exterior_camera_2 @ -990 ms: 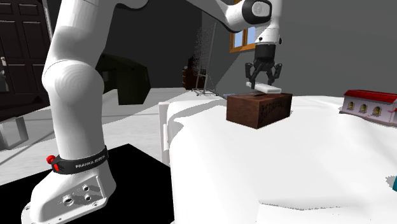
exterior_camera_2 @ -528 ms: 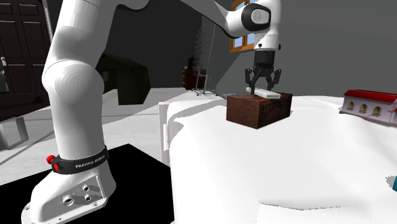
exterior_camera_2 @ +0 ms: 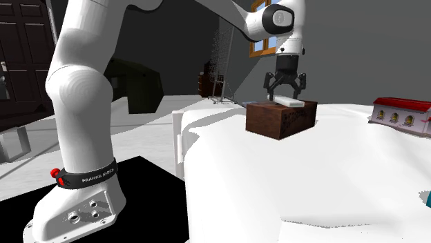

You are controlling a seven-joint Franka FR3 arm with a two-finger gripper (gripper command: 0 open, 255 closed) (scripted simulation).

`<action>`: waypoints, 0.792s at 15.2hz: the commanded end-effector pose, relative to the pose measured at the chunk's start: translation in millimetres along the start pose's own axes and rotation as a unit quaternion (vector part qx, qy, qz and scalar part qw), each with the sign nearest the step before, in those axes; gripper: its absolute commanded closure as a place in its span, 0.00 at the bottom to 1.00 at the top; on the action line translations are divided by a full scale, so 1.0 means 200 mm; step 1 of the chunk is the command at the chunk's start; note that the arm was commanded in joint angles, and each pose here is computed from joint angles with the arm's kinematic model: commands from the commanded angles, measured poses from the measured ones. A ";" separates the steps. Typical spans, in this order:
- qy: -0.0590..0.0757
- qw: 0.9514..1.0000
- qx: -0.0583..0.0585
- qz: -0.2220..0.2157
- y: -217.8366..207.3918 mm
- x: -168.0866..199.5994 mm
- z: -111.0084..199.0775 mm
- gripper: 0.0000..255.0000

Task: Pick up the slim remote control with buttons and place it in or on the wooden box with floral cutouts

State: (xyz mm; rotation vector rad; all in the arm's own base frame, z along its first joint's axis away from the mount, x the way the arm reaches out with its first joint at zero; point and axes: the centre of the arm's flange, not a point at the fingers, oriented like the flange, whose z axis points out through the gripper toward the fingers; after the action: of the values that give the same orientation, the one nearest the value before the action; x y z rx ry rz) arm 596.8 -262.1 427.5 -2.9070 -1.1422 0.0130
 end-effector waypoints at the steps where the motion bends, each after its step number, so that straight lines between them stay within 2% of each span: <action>1: 0.000 1.000 0.000 0.000 0.00 0.00 0.00 0.00; 2: 0.000 1.000 0.000 0.000 0.00 0.00 0.00 0.00; 6: 0.000 1.000 0.000 0.000 0.00 0.00 -0.25 0.00; 12: 0.000 1.000 0.000 0.000 0.00 0.00 -0.25 0.00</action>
State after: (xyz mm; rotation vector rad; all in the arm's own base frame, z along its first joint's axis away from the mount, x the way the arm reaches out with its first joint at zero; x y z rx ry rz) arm 597.4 -262.7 477.8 -2.9070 -1.1422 0.0130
